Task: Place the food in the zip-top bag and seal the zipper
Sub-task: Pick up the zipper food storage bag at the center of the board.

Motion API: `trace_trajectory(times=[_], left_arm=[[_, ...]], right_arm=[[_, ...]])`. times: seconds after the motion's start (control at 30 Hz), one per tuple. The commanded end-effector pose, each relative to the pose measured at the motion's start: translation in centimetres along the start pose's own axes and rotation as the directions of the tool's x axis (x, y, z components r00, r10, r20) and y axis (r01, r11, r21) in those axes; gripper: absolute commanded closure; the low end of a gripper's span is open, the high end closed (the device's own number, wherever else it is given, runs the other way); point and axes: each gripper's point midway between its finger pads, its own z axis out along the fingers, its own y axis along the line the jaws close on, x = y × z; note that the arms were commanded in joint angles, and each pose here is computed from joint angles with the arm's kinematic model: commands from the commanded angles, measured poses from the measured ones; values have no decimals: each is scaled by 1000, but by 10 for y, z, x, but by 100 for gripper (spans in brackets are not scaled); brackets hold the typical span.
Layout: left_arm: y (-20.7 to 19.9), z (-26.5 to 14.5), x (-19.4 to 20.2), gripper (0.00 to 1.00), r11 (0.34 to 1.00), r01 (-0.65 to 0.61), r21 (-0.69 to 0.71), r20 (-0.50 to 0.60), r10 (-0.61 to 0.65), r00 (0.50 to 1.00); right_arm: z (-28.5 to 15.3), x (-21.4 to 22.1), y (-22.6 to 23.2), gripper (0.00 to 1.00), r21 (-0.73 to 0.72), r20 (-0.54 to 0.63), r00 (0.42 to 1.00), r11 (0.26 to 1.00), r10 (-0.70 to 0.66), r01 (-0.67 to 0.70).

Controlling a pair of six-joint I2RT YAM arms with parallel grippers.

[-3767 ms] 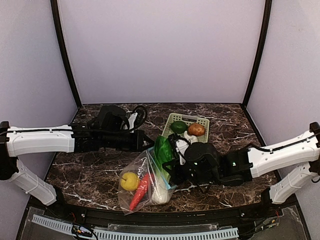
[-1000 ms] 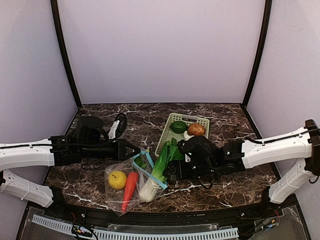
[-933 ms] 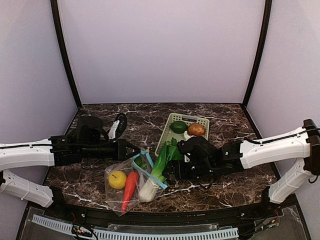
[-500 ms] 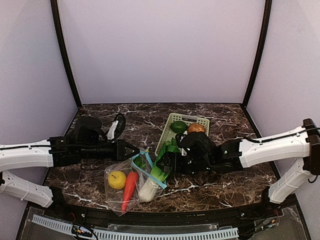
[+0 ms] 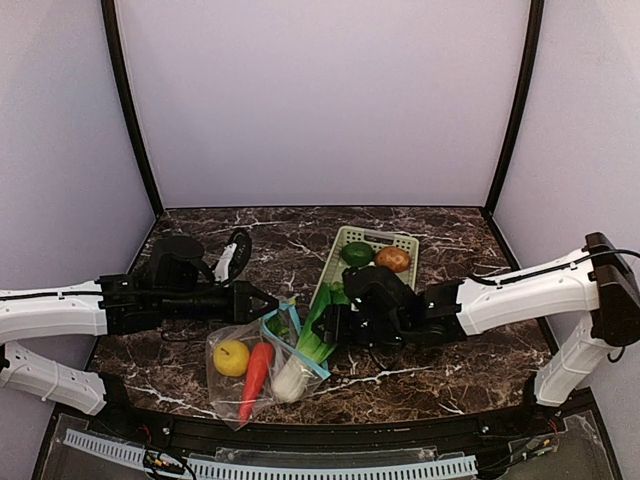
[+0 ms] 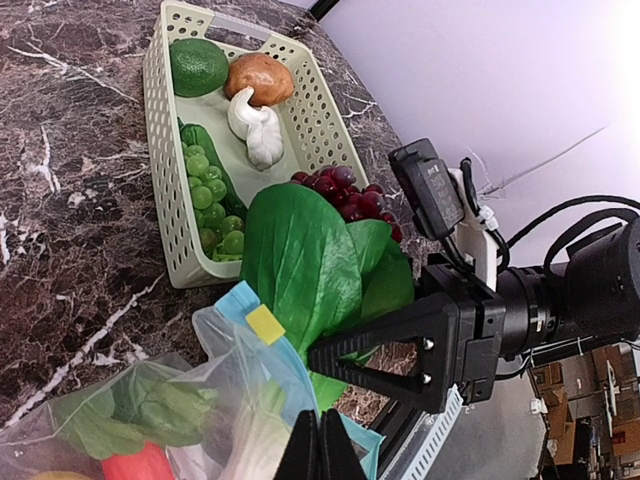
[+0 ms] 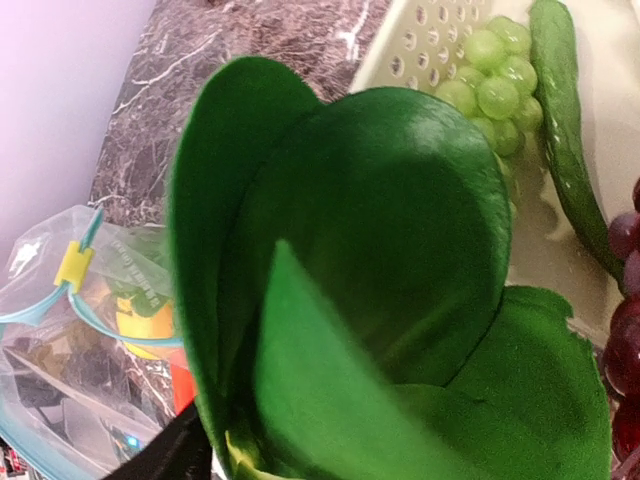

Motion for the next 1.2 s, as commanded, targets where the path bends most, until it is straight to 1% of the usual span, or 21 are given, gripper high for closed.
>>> trace_trajectory(times=[0.0,0.13,0.2,0.23,0.27,0.3,0.33,0.37,0.4,0.43,0.47,0.53,0.6,0.63,0.77,0.9,1.03,1.1,1.17], left_arm=[[1,-5,2,99,1000,-2,-8,-7,2,1000],[4,-7,4,99,999,-18,-40,-34,17,999],[4,-9,3,99,998,-30,-50,-47,28,999],[0,-9,0,94,998,-43,-47,-46,41,998],[-1,-11,-1,88,997,-49,-57,-54,46,997],[0,-11,-2,84,996,-66,-68,-61,61,996],[-2,-14,-5,76,994,-73,-78,-69,68,995],[0,-13,-6,71,991,-92,-97,-76,85,993],[2,-13,-8,61,987,-102,-122,-90,91,992],[3,-13,-9,56,984,-120,-135,-100,107,989],[5,-13,-11,48,978,-129,-161,-118,110,987],[9,-10,-13,39,967,-156,-203,-154,126,980],[15,-7,-13,34,954,-176,-242,-199,129,972],[21,-6,-11,33,948,-182,-262,-224,124,967],[30,6,-15,27,940,-173,-293,-268,93,959],[27,24,-25,22,949,-157,-272,-284,76,956],[26,46,-26,20,954,-166,-251,-341,73,937],[34,61,-18,19,949,-175,-262,-400,58,915],[39,69,-15,20,943,-190,-273,-435,55,899]], right_arm=[[-9,-22,24,47,-122,113,992,991,-48,62],[-17,-26,31,72,-167,161,982,977,-102,129],[-21,-28,35,80,-186,182,974,968,-132,166],[-24,-28,38,83,-196,194,969,962,-150,189],[-25,-28,40,85,-202,202,965,957,-169,210],[-27,-28,42,87,-210,211,960,951,-183,228],[-29,-29,44,89,-215,219,956,945,-197,245],[-30,-27,46,90,-220,225,950,938,-217,267],[-32,-27,49,91,-233,232,946,931,-226,280],[-34,-26,51,92,-239,237,942,926,-238,294],[-35,-26,53,92,-243,243,938,921,-248,306],[-37,-24,55,93,-244,250,931,914,-264,325],[-38,-22,56,94,-239,254,930,914,-267,328],[-38,-22,56,94,-239,253,929,913,-269,329],[-40,-19,56,94,-234,257,928,915,-268,329],[-42,-19,54,94,-226,266,926,917,-266,328],[-43,-18,54,95,-227,267,926,917,-265,328],[-44,-17,56,95,-231,269,926,916,-265,329],[-44,-16,57,95,-232,269,925,915,-267,331]])
